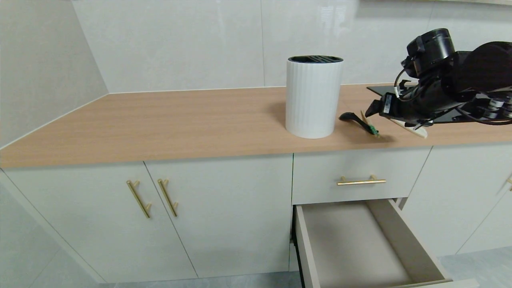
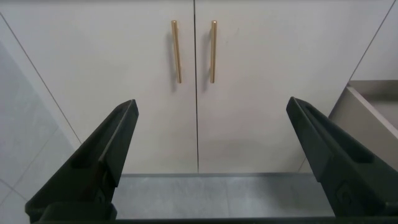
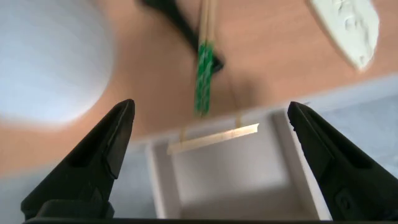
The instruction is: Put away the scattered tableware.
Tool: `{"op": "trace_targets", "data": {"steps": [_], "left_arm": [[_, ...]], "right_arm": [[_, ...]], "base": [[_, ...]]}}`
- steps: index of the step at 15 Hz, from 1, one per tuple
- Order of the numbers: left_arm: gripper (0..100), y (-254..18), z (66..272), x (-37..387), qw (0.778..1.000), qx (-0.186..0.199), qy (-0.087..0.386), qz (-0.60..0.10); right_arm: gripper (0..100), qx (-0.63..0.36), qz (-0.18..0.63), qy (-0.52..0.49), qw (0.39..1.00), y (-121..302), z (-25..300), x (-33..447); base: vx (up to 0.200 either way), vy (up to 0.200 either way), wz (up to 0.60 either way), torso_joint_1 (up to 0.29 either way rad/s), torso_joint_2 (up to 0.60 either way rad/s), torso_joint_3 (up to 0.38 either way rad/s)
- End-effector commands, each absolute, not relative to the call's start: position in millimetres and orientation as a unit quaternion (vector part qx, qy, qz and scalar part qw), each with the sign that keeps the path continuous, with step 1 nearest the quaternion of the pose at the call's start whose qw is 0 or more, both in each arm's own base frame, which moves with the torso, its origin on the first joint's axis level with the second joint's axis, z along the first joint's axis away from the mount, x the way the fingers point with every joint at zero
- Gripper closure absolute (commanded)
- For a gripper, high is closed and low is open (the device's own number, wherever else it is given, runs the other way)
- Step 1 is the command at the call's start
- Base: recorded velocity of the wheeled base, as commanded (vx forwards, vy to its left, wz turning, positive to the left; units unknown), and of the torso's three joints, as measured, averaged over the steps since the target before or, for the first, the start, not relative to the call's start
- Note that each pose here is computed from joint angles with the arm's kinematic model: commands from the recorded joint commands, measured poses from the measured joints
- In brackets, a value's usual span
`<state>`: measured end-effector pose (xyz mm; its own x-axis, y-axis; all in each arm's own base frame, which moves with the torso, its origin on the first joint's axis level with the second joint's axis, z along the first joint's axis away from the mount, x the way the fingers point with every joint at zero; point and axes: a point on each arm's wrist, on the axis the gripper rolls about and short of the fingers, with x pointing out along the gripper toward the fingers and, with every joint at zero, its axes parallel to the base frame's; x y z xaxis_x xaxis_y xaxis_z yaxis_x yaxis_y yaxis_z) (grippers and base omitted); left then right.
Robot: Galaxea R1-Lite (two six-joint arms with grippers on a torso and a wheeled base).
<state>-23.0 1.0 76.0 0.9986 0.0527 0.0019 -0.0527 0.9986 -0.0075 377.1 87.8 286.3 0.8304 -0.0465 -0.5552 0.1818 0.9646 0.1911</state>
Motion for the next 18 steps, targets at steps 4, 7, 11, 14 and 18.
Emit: {"op": "trace_targets", "data": {"steps": [4, 7, 11, 14, 18], "left_arm": [[0, 1, 76, -23, 1.0, -0.004, -0.001, 0.027], [0, 1, 76, -23, 1.0, -0.004, -0.002, 0.027], [0, 1, 76, -23, 1.0, -0.004, -0.002, 0.027], [0, 1, 76, -23, 1.0, -0.004, -0.001, 0.027], [0, 1, 76, -23, 1.0, -0.004, -0.002, 0.027]], "right_arm": [[0, 0.112, -0.064, 0.305, 0.943, 92, 267, 390], [0, 0.105, -0.058, 0.316, 0.941, 101, 258, 394], [0, 0.105, -0.055, 0.313, 0.942, 106, 253, 399], [0, 0.105, -0.055, 0.313, 0.942, 106, 253, 399], [0, 0.105, -0.058, 0.31, 0.943, 107, 250, 402]], "base": [[0.0, 0.0, 0.0, 0.0, 0.0, 0.0], [0.0, 0.0, 0.0, 0.0, 0.0, 0.0], [0.0, 0.0, 0.0, 0.0, 0.0, 0.0], [0.0, 0.0, 0.0, 0.0, 0.0, 0.0], [0.0, 0.0, 0.0, 0.0, 0.0, 0.0]]}}
